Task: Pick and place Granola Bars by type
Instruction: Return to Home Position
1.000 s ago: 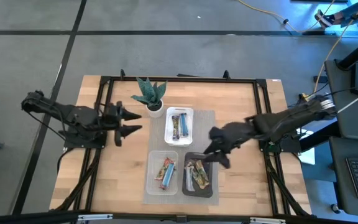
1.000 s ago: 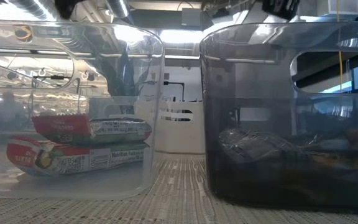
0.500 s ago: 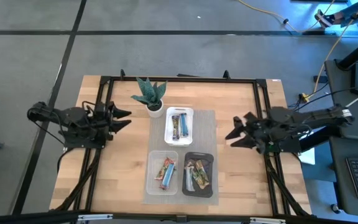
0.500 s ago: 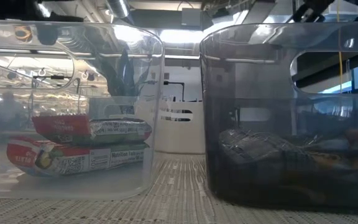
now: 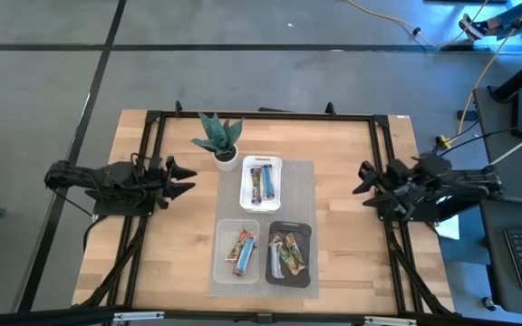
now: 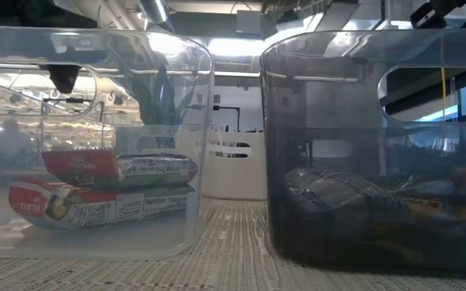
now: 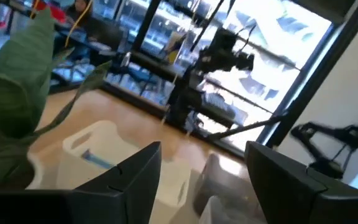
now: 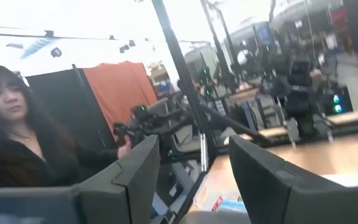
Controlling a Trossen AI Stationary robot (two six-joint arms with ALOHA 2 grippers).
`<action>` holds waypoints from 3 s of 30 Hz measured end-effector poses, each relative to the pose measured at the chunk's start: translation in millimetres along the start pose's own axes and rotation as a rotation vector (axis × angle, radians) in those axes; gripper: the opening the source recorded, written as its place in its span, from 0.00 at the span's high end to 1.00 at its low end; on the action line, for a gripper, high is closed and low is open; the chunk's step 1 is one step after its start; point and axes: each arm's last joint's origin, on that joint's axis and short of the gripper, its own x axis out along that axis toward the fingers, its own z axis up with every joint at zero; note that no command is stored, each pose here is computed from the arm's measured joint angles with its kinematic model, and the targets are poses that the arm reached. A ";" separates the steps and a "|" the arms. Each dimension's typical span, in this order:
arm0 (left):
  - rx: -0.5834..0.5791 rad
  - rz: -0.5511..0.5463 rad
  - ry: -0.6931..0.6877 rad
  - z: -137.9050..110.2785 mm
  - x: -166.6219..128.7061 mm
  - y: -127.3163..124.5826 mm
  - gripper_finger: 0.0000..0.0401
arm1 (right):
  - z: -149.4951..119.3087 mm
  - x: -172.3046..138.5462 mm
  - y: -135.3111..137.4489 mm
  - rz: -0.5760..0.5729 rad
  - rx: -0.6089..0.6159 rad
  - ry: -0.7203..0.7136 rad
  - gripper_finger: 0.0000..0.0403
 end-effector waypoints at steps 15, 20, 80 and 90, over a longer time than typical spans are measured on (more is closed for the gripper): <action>0.060 0.006 -0.023 -18.8 6.1 12.6 0.44 | -15.8 -18.3 -0.6 0.050 -0.142 -0.071 0.51; 0.134 0.041 -0.028 -18.9 6.2 14.1 0.44 | -16.9 -18.2 -0.3 0.067 -0.199 -0.054 0.51; 0.169 0.039 -0.026 -18.9 6.2 14.0 0.44 | -84.5 -14.4 -46.2 -0.409 -0.307 0.102 0.51; 0.169 0.039 -0.026 -18.9 6.2 14.0 0.44 | -84.4 -14.4 -46.2 -0.409 -0.307 0.102 0.51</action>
